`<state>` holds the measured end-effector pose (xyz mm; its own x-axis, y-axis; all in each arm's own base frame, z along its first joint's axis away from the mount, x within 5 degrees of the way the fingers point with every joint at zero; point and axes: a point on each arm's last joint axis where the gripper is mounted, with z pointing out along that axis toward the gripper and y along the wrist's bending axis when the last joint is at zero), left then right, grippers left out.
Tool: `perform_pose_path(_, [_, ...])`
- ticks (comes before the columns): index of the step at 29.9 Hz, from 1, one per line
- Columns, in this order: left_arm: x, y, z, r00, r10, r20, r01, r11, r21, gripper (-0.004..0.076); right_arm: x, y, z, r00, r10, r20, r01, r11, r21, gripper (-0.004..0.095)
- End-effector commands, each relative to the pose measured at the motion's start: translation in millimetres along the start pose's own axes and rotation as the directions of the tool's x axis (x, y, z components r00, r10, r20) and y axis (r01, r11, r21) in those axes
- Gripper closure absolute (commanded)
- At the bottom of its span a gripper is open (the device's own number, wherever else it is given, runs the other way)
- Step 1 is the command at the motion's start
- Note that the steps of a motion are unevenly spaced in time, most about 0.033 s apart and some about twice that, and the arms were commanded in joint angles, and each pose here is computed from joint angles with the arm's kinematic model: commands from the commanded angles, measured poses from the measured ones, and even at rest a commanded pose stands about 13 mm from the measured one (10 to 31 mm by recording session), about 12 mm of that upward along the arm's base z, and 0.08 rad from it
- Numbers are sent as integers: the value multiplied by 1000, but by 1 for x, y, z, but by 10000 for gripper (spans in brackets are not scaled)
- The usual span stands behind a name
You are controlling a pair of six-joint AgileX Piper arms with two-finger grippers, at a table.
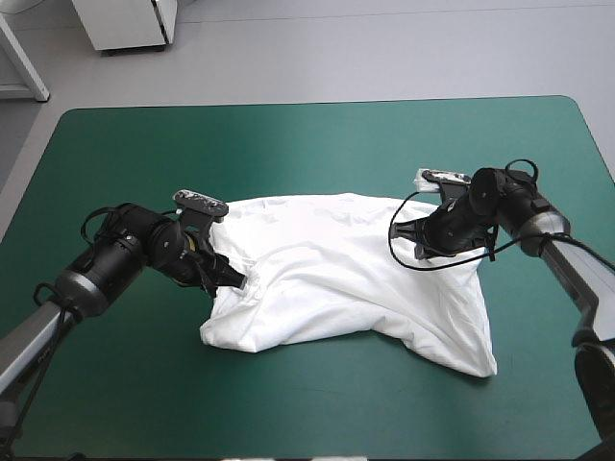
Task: Fold the cloth
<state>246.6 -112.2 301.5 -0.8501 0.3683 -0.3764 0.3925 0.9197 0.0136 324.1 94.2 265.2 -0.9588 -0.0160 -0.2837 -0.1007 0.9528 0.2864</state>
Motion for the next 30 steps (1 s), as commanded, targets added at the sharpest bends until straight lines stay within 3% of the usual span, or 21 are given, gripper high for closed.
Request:
perform_pose_path(1, [-6, -1, -18, 996, -14, 88, 13, 1000, 13, 388, -6, 4, -1, 1000, 12, 25, -12, 999, -31, 921])
perform_pose_path(6, [-6, -1, -18, 996, -16, 88, 15, 1000, 13, 388, -8, 2, 11, 1000, 15, -2, -15, 999, -31, 913])
perform_pose_path(9, [-6, -1, -18, 996, -16, 88, 15, 1000, 13, 388, -8, 1, 15, 1000, 9, -16, -9, 1000, -28, 859])
perform_pose_path(13, [-6, -1, -18, 996, -16, 88, 15, 1000, 13, 388, -7, 1, 17, 999, 6, -34, -7, 999, -32, 685])
perform_pose_path(17, [-6, -1, -18, 996, -16, 88, 15, 1000, 13, 388, -5, 3, 13, 998, 4, -70, -7, 999, -41, 417])
perform_pose_path(19, [-6, -1, -18, 996, -16, 88, 15, 1000, 13, 388, -5, 5, 8, 996, -4, -91, -1, 999, -47, 344])
perform_pose_path(25, [-5, -1, -18, 997, -17, 78, 16, 1000, 13, 388, -6, 14, -29, 999, -47, -22, 46, 998, -49, 383])
perform_pose_path(30, [-6, 1, -28, 999, -10, 52, 10, 1000, -3, 388, 11, 11, -65, 993, -111, -27, 113, 993, 42, 433])
